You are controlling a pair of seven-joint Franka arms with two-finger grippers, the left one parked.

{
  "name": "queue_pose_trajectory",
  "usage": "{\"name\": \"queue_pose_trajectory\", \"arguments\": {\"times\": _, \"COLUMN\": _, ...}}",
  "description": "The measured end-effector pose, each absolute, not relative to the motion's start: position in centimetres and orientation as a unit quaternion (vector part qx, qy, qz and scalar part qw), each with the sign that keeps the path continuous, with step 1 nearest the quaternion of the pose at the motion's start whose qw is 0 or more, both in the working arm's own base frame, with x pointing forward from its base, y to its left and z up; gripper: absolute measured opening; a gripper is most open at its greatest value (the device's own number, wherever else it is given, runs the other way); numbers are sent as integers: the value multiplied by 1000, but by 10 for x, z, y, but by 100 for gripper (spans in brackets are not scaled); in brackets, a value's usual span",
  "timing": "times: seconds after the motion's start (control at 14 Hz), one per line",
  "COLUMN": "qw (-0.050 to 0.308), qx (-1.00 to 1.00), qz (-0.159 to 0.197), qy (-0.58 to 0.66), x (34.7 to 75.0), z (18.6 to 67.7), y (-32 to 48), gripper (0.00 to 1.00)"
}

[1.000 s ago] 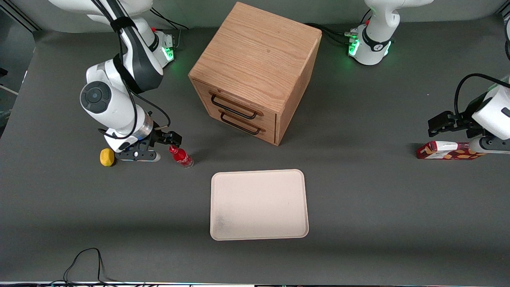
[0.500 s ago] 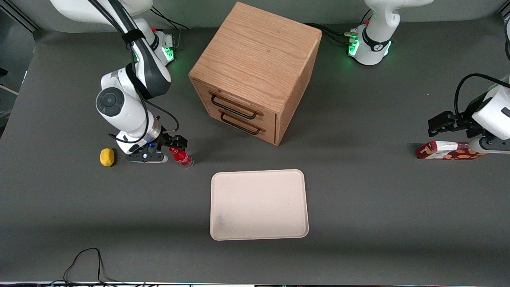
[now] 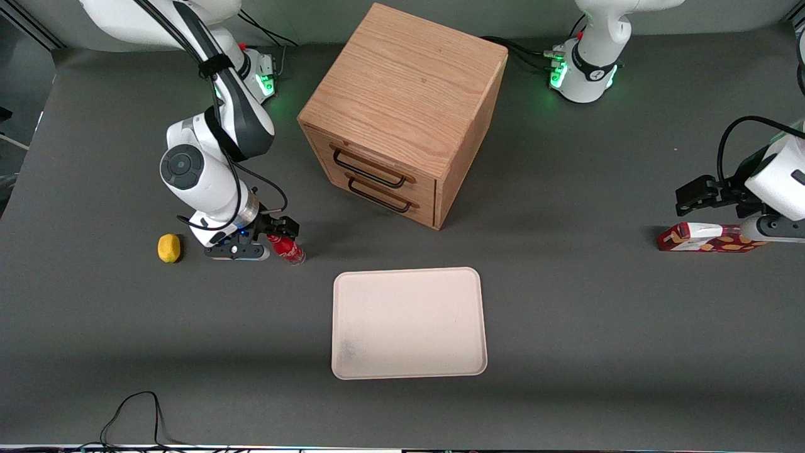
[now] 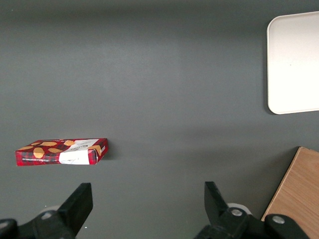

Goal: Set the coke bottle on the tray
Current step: 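Close the right gripper around the bottle's body, then lift the bottle with the right gripper and swing toward the tray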

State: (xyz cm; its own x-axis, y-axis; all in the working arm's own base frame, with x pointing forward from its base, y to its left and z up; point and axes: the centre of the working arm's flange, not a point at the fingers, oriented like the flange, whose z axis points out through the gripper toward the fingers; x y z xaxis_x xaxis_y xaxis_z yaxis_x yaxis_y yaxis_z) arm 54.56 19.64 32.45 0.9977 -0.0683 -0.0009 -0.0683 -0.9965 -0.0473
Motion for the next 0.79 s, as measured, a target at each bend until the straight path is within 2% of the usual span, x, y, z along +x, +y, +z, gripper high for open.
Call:
{"name": "queue_pose_trajectory", "arguments": {"times": 0.07, "qw": 23, "qx": -999, "qz": -1, "qy": 33, "x": 546, "z": 325, "y": 196, "gripper": 98}}
{"name": "queue_pose_trajectory", "arguments": {"times": 0.14, "qw": 22, "qx": -999, "qz": -1, "qy": 32, "x": 546, "z": 325, "y": 196, "gripper": 92}}
{"name": "queue_pose_trajectory", "arguments": {"times": 0.29, "qw": 20, "qx": -999, "qz": -2, "qy": 30, "x": 546, "z": 324, "y": 196, "gripper": 69}}
{"name": "queue_pose_trajectory", "arguments": {"times": 0.57, "qw": 19, "qx": -999, "qz": -3, "qy": 30, "x": 546, "z": 325, "y": 196, "gripper": 31}}
{"name": "queue_pose_trajectory", "arguments": {"times": 0.79, "qw": 19, "qx": -999, "qz": -3, "qy": 31, "x": 547, "z": 325, "y": 195, "gripper": 32}}
